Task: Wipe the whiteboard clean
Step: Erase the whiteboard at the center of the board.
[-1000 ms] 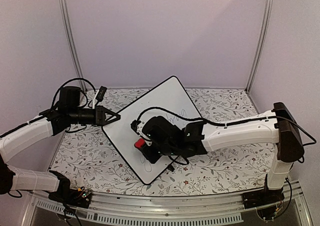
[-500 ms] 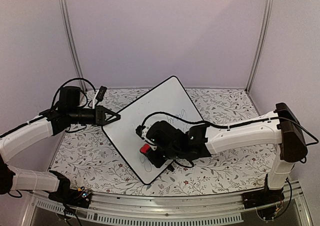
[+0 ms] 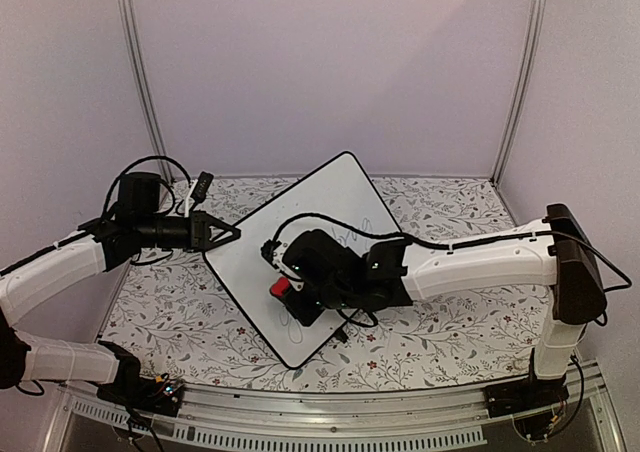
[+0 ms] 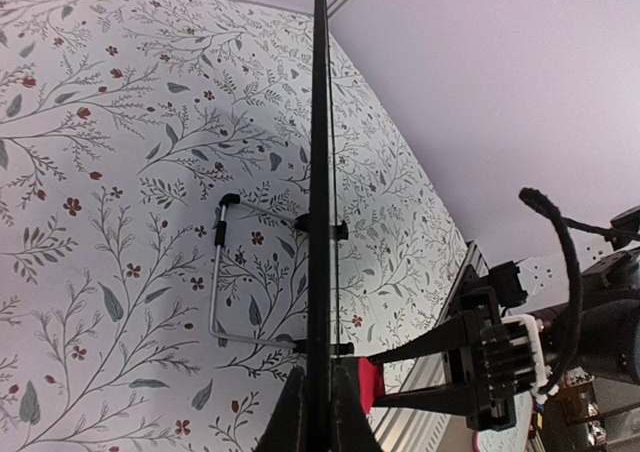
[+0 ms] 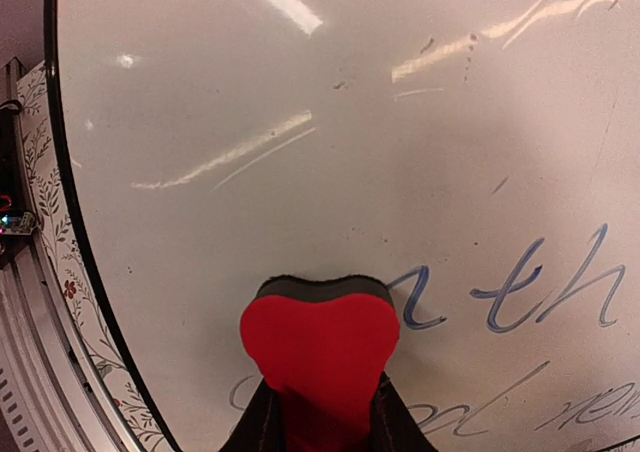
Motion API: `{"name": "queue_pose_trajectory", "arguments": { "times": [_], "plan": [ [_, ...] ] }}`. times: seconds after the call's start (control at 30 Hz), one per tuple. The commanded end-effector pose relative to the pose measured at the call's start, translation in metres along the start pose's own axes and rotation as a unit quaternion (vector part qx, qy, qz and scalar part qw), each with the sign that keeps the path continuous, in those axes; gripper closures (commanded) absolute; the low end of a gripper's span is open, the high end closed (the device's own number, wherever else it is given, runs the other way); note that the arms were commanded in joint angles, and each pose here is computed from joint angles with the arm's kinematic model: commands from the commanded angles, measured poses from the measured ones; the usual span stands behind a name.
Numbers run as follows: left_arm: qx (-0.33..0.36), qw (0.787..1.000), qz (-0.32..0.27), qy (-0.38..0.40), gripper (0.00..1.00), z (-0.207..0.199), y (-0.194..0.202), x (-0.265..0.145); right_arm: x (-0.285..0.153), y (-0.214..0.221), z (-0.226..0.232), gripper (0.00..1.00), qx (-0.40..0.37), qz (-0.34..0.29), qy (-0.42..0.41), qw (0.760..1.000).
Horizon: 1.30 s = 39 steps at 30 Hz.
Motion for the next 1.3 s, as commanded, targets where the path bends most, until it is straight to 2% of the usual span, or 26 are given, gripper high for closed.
{"name": "queue_pose_trajectory", "arguments": {
  "times": [0.0,0.23,0.77,1.27],
  "plan": [
    [0.011,1.000,-0.002,0.009,1.00,-0.001,0.001,0.000,0.013,0.020,-0.020,1.00,0.009,0.020,0.025,0.999],
    [0.009,1.000,0.000,0.012,1.00,-0.001,0.002,0.001,0.003,0.036,-0.029,1.00,0.024,0.026,0.029,0.999],
    [0.012,1.000,-0.003,0.013,1.00,-0.003,0.001,-0.001,0.013,-0.019,-0.024,1.00,0.010,-0.016,0.023,1.000],
    [0.013,1.000,-0.004,0.016,1.00,-0.004,0.000,-0.001,0.010,0.030,-0.042,1.00,0.035,0.023,0.029,0.999]
  ]
}}
Point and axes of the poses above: each gripper's point midway between its finger pads, its own x axis out along the fingers, its own z axis along the line the jaws close on, y = z × x, the point moved 2 cm from there along -x, back along the fingers, and after that the axes turned 12 degrees about x, right-handed, at the moved point
